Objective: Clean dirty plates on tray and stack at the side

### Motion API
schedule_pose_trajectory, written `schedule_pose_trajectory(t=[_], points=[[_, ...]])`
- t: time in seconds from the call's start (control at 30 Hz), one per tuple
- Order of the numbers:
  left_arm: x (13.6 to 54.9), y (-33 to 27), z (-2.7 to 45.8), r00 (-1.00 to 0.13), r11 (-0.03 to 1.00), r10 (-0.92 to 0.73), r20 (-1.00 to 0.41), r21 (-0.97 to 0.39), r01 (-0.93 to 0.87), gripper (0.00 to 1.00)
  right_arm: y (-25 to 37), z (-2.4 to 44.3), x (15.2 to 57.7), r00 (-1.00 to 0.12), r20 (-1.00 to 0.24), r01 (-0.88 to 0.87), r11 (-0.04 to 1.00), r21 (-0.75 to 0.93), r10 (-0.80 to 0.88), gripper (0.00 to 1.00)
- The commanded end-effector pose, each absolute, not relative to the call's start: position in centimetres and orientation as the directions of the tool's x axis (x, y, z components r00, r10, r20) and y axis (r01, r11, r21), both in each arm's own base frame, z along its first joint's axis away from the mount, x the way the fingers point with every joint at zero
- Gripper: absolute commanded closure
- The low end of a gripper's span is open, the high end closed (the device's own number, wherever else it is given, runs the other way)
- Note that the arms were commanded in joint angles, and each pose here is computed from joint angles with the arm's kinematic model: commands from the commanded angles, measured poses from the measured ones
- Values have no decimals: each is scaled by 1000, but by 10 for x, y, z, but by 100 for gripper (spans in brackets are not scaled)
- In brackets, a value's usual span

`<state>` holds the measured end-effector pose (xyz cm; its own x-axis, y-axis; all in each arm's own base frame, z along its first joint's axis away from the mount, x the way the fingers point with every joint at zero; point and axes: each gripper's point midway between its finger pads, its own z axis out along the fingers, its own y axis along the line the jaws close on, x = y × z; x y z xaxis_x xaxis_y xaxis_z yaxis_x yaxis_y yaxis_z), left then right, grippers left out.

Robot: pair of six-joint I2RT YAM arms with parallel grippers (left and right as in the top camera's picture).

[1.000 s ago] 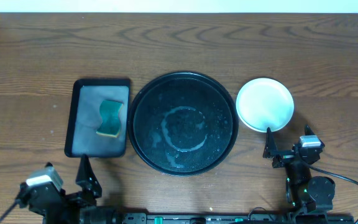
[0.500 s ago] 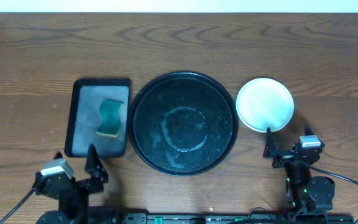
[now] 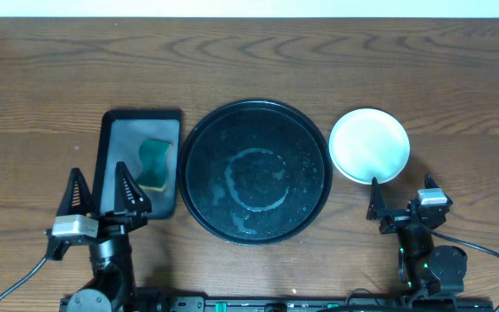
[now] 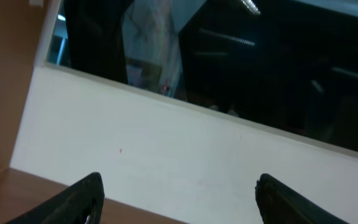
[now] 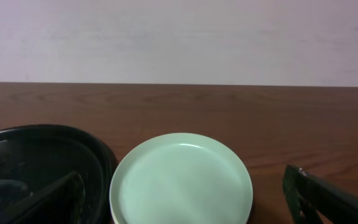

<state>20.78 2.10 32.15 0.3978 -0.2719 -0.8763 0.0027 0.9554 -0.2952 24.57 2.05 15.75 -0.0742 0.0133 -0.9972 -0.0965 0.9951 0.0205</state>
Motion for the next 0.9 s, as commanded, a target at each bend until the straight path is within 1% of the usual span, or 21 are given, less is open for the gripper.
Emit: schedule_pose_trajectory(t=[0.0,0.1,0.43,0.63,0.7,0.73,0.77,0.87], points=[[215,19,305,398,937,-332,-855,-347,37,22,21,157,245,-73,-997,-98,995,9,2,1],[224,20,282,359,934,-341,-869,-357,24,22,21,157,245,-73,-997,-98,995,9,2,1],[238,20,235,270,933,-343,-900,-359,-12,22,21,157,245,-73,-997,-98,995,9,2,1],[245,20,197,122,934,-341,-932,-351,-71,22,21,157,245,-73,-997,-98,995,9,2,1],[246,20,182,62,941,-320,-945,-325,-93,22,21,157,245,-73,-997,-98,995,9,2,1],[246,16,169,1,960,-268,-963,-267,-86,22,21,157,245,-73,-997,-98,995,9,2,1],[246,12,163,-33,974,-217,-976,-214,-72,22,21,157,245,-73,-997,-98,995,9,2,1],[245,7,147,-106,993,-116,-988,-112,-45,22,21,157,245,-73,-997,-98,995,9,2,1]])
